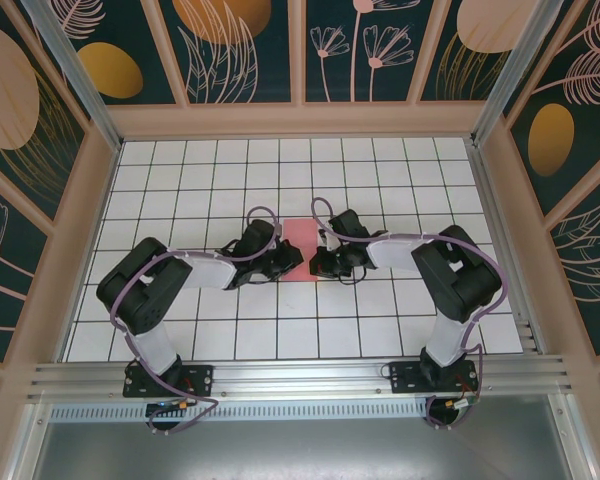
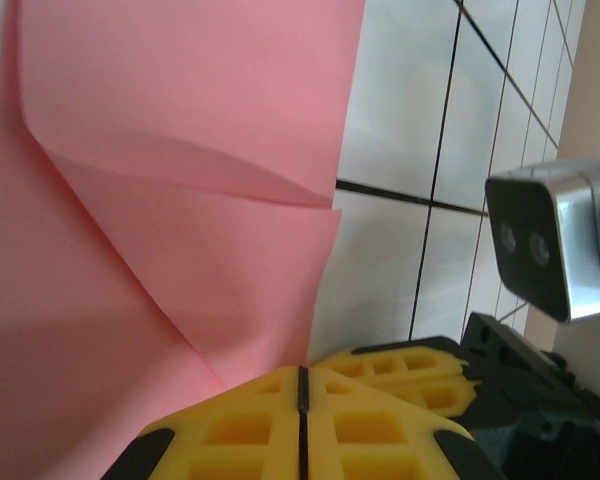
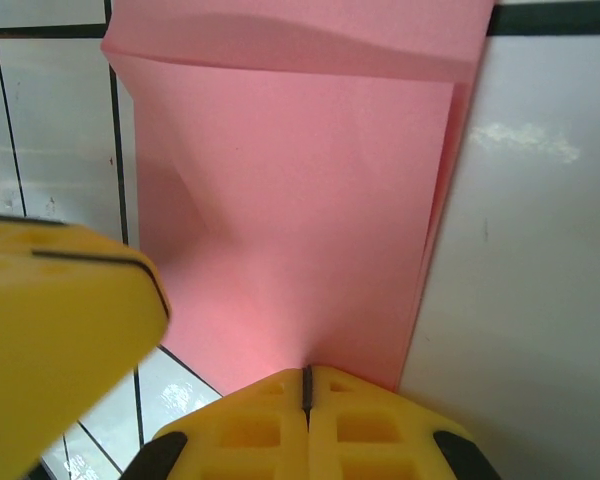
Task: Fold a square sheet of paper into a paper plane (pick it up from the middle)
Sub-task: Fold the triangle a second time at the center of the table.
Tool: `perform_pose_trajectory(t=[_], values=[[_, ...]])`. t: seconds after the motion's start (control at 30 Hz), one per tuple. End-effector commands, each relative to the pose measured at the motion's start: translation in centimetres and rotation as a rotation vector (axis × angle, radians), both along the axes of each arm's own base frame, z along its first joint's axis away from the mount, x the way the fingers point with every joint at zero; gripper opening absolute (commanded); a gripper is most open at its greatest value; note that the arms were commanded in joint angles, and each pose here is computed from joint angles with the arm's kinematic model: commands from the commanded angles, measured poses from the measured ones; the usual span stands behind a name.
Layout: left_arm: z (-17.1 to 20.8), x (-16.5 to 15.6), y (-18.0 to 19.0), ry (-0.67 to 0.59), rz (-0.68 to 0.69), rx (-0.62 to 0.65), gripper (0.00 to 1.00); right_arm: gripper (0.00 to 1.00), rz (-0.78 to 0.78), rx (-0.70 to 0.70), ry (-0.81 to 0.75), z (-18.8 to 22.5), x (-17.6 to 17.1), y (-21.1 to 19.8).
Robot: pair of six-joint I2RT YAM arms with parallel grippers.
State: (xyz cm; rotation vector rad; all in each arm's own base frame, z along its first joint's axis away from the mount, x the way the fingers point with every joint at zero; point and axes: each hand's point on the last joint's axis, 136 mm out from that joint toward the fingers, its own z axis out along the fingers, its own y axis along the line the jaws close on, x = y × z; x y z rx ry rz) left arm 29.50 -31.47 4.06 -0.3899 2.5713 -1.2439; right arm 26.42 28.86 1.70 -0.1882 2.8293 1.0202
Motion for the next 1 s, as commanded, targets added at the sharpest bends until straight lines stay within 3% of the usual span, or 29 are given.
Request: perform_pose_trajectory(t=[0.0, 0.3, 0.97], values=[[-0.3, -0.6, -1.0, 0.011, -0.030, -0.028, 0.09, 0.06, 0.004, -0.071, 0.030, -1.7, -0.6, -0.9], [-1.6, -1.2, -1.4, 0.050, -0.055, -0.029, 0.09, 0.06, -0.002, -0.069, 0.039, -1.9, -0.9, -0.9], [-3.8, 0.6, 1.4, 0.051, 0.066, 0.180, 0.08, 0.01, -0.001, -0.110, 0.079, -3.7, -3.0, -2.5]])
